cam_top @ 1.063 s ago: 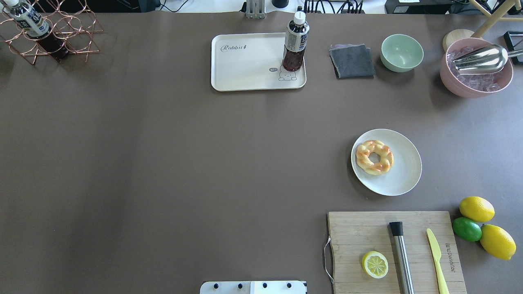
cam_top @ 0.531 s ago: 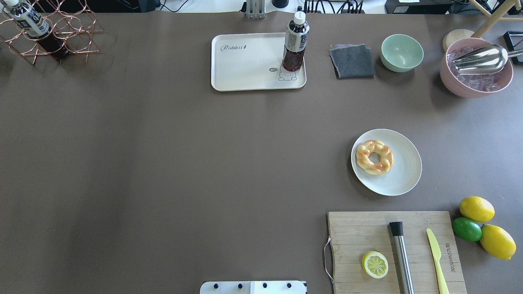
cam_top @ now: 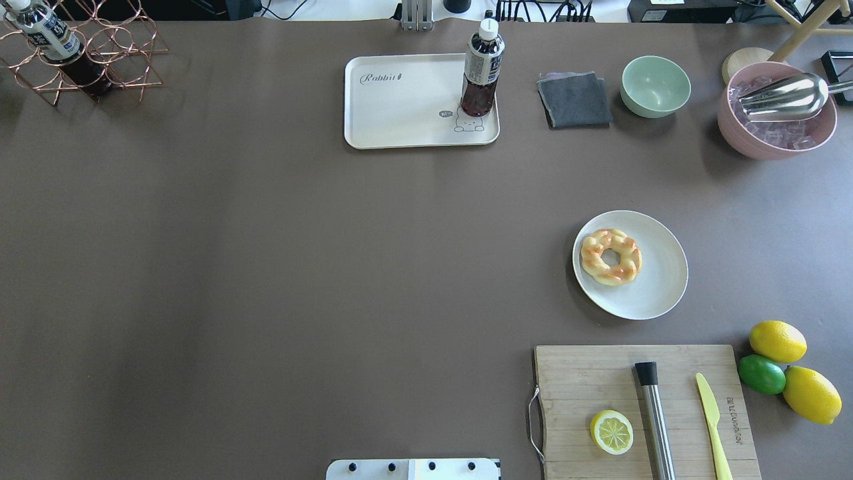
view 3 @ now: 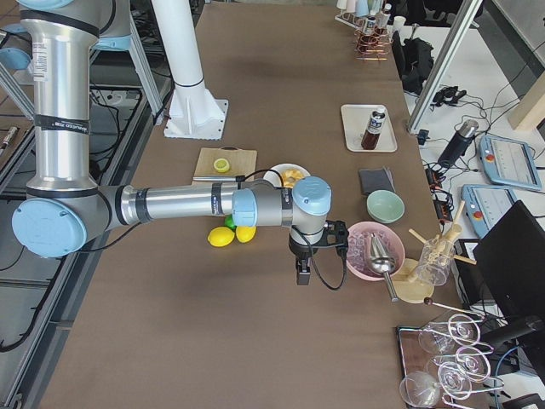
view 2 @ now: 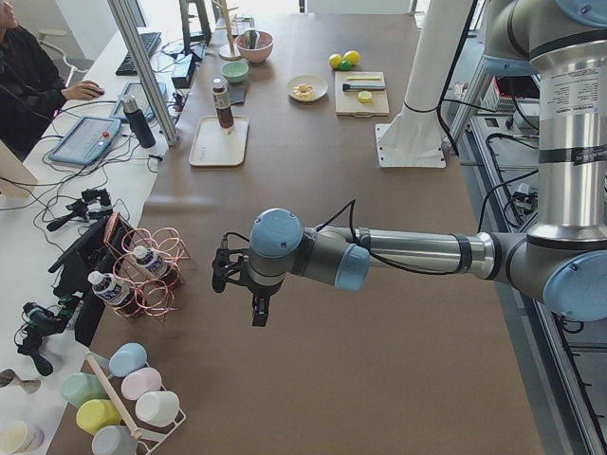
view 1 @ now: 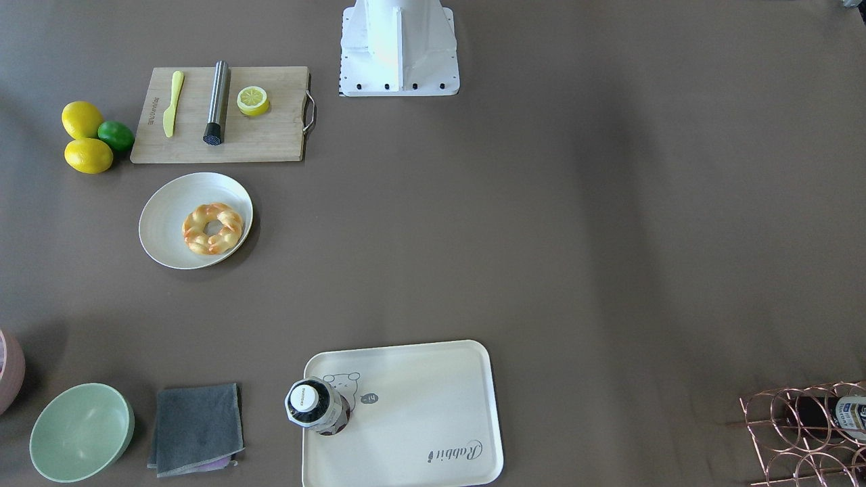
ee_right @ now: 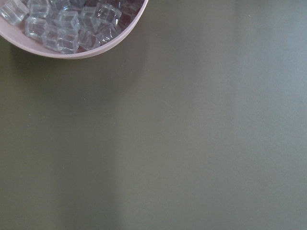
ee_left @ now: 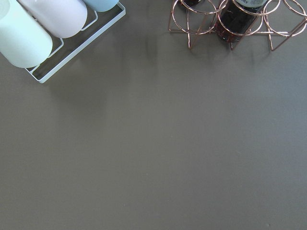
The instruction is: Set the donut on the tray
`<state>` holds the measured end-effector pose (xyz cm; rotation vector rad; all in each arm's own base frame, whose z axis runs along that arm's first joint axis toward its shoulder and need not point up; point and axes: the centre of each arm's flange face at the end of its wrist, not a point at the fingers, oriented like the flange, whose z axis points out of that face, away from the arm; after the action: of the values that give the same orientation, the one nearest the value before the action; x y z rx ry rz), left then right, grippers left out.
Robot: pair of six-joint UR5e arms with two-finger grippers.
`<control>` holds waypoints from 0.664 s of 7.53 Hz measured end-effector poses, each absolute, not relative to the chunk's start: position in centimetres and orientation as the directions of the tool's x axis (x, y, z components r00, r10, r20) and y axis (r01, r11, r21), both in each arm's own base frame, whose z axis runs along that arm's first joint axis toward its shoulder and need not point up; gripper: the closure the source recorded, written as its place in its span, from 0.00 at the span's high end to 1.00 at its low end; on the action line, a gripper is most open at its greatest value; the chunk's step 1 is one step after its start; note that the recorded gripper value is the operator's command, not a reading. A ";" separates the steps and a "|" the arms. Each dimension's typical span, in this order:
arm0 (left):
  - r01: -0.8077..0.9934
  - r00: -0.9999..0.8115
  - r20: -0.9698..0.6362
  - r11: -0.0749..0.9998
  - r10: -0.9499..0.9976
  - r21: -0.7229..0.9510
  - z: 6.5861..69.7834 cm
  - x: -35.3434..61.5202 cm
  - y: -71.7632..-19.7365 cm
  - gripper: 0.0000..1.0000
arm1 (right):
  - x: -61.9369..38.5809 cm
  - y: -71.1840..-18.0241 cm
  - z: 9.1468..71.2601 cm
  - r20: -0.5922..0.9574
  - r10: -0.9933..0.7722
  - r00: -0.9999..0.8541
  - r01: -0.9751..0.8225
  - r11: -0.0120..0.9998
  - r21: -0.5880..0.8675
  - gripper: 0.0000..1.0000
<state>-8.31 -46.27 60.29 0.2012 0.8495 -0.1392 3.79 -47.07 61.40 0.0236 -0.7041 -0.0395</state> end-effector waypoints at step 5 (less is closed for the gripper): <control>0.195 0.680 -0.733 0.961 0.011 0.195 58.2 -8.4 -48.0 0.98 | 3.7 -48.6 58.7 0.648 -0.074 0.758 0.024 0.996 0.086 1.00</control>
<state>-8.38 -47.95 58.18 0.2674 0.8190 -0.1049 3.66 -48.61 58.74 0.0740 -0.7092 -0.0536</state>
